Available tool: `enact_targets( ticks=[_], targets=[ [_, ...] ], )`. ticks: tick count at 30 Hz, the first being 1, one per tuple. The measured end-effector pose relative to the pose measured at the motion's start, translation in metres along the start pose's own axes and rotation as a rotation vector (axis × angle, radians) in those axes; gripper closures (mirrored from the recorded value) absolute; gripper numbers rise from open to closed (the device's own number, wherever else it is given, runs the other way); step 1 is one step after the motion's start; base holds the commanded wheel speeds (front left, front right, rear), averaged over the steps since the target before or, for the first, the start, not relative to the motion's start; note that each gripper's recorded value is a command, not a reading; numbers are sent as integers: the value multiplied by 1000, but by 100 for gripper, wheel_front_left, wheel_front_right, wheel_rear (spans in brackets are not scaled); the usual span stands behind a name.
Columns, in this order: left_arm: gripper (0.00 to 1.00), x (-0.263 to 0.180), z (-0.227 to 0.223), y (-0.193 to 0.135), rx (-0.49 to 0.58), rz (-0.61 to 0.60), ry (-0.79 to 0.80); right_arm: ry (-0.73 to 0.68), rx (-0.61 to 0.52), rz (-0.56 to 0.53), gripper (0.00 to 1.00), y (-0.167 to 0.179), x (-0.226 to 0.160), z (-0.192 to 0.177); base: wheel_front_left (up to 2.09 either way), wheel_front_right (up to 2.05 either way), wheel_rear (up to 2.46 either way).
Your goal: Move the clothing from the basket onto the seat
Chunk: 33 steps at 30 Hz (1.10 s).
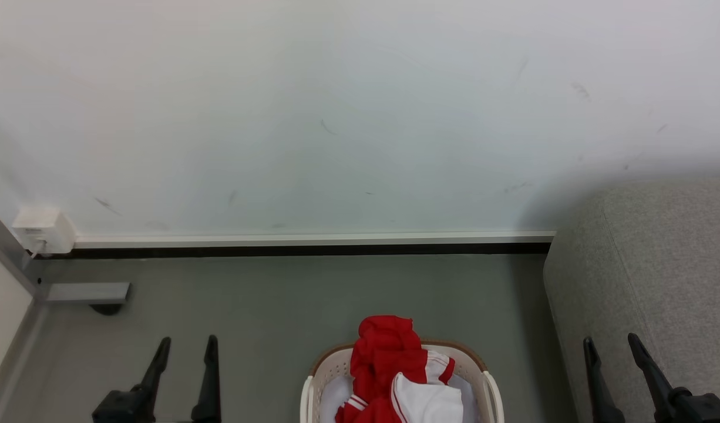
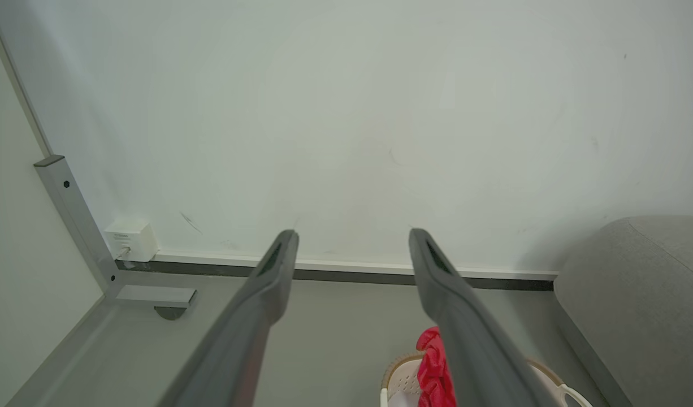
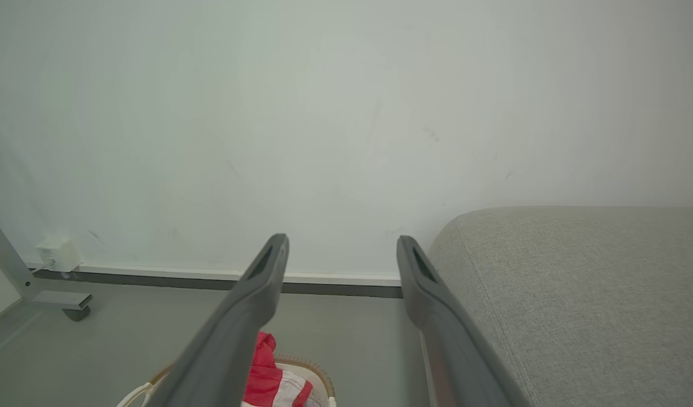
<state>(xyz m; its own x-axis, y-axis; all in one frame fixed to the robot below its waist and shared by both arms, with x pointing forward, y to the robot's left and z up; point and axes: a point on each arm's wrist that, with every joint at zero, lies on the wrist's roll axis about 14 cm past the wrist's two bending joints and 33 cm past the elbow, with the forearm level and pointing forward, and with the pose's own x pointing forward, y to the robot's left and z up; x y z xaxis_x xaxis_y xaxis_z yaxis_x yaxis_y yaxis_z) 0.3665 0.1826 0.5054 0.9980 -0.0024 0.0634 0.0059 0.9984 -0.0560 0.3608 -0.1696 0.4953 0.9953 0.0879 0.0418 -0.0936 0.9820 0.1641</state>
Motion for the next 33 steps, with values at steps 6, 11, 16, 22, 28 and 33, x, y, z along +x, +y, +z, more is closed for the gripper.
enact_targets(
  ticks=[6, 11, 16, 22, 28, 33],
  targets=[
    [0, -1, -2, 0, 17, -8, 0, 8, -18, 12, 0, 2, -1, -4, 0, 0, 0],
    [0, -3, -7, 0, 37, -20, 9, 13, -43, 24, 0, 4, -3, -6, 0, 0, 0],
    [0, -4, -12, 1, 28, -22, 25, 18, -42, 26, 0, 4, -3, -8, 0, 0, 0],
    [0, -2, -14, 0, 19, -27, 30, 22, -37, 22, 0, 3, -4, -9, 0, 0, 0],
    [0, 0, -16, 0, 14, -28, 37, 25, -33, 13, 0, 0, -4, -10, 0, 0, 0],
    [0, 4, -20, -6, 16, -49, 49, 24, -31, 7, 0, -2, -4, -10, 0, 0, 0]
  ],
)
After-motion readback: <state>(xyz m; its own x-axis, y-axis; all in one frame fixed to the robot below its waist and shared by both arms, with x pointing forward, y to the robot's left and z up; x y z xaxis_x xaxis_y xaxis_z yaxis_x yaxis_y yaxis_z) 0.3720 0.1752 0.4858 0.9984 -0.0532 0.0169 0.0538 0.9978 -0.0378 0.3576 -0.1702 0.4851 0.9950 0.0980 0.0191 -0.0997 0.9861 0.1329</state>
